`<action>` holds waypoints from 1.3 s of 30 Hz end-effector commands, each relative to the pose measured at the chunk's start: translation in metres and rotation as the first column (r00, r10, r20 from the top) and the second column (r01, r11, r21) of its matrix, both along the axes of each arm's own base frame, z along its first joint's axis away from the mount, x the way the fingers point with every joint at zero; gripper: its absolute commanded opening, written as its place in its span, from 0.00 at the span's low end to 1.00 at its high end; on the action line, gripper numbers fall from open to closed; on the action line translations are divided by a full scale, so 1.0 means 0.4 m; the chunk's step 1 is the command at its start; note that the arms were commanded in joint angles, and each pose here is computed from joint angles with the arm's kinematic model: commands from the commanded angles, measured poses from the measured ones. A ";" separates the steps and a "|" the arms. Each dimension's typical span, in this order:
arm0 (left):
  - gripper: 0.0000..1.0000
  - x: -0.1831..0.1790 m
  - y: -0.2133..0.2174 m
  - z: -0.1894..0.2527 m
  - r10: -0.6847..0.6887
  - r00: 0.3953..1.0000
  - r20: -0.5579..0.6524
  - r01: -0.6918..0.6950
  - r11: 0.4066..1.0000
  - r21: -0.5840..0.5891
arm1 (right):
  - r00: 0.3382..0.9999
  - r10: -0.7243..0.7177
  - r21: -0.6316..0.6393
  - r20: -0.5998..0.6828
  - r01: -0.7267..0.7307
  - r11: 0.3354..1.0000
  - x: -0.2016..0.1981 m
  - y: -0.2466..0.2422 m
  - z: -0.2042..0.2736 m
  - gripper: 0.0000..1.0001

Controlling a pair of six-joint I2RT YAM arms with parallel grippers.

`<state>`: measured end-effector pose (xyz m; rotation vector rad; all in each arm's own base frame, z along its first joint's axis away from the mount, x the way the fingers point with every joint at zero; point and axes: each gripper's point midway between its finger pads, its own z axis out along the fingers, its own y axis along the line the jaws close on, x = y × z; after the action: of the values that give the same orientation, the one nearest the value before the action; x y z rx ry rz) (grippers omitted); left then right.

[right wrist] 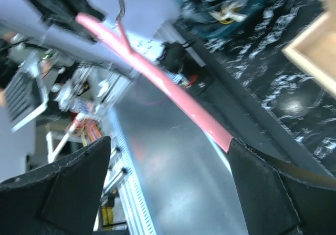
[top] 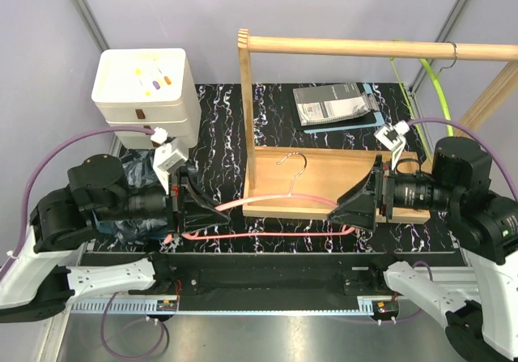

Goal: Remove the shorts from the hanger

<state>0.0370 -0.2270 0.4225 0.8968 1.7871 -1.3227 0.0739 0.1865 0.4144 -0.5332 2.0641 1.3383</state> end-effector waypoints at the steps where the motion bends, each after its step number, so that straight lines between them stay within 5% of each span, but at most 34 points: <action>1: 0.00 -0.034 -0.029 0.090 -0.094 0.995 0.019 0.096 0.984 -0.152 | 0.987 0.158 0.136 -0.040 -0.152 0.979 -0.061 0.030 0.040 1.00; 10: 0.00 -0.079 -0.059 0.150 -0.235 0.971 0.046 0.239 0.948 -0.211 | 0.978 0.198 0.090 -0.064 -0.192 0.977 -0.097 0.013 0.033 0.98; 15: 0.00 -0.052 -0.076 0.157 -0.197 0.980 0.040 0.201 0.958 -0.206 | 0.985 0.172 0.054 -0.021 -0.171 0.984 -0.104 -0.003 0.043 0.94; 21: 0.00 -0.010 -0.107 0.194 -0.143 0.988 0.052 0.152 0.954 -0.260 | 0.992 0.116 0.010 -0.057 -0.116 0.993 -0.107 -0.020 -0.010 0.63; 22: 0.00 -0.001 -0.116 0.197 -0.136 0.989 0.050 0.144 0.954 -0.264 | 0.996 0.076 0.007 -0.047 -0.076 0.997 -0.101 -0.026 -0.010 0.51; 23: 0.00 0.012 -0.122 0.197 -0.121 0.992 0.042 0.128 0.956 -0.265 | 0.998 0.049 0.000 -0.045 -0.049 0.999 -0.092 -0.029 -0.013 0.23; 25: 0.00 0.038 -0.131 0.200 -0.082 0.996 0.032 0.088 0.959 -0.270 | 0.999 -0.008 -0.021 -0.038 0.007 1.000 -0.081 -0.041 -0.019 0.01; 26: 0.00 0.059 -0.133 0.205 -0.052 0.998 0.026 0.057 0.961 -0.269 | 0.998 -0.061 -0.048 -0.018 0.060 0.997 -0.063 -0.052 -0.025 0.00; 27: 0.04 0.095 -0.132 0.206 0.024 1.000 0.020 -0.018 0.964 -0.264 | 0.995 -0.098 -0.060 0.009 0.099 0.993 -0.054 -0.064 -0.019 0.00; 28: 0.21 0.128 -0.130 0.177 0.091 0.996 -0.007 -0.091 0.974 -0.210 | 0.983 -0.178 -0.105 0.035 0.181 0.978 -0.029 -0.088 -0.032 0.00; 29: 0.57 0.156 -0.111 0.190 0.163 0.987 0.010 -0.157 0.966 -0.204 | 0.975 -0.216 -0.117 0.060 0.222 0.968 -0.019 -0.102 -0.030 0.00; 32: 0.87 0.280 -0.036 0.148 0.471 0.882 0.026 -0.467 0.879 -0.097 | 0.913 -0.376 -0.152 0.155 0.398 0.905 0.018 -0.168 -0.014 0.00; 39: 0.97 0.308 0.066 0.134 0.615 0.786 0.064 -0.610 0.788 -0.080 | 0.728 -0.635 -0.142 0.258 0.678 0.721 0.048 -0.305 0.020 0.00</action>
<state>0.1430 -0.2354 0.4687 0.4095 1.7936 -1.0300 0.0866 0.1085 0.4174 -0.1963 2.0156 0.8100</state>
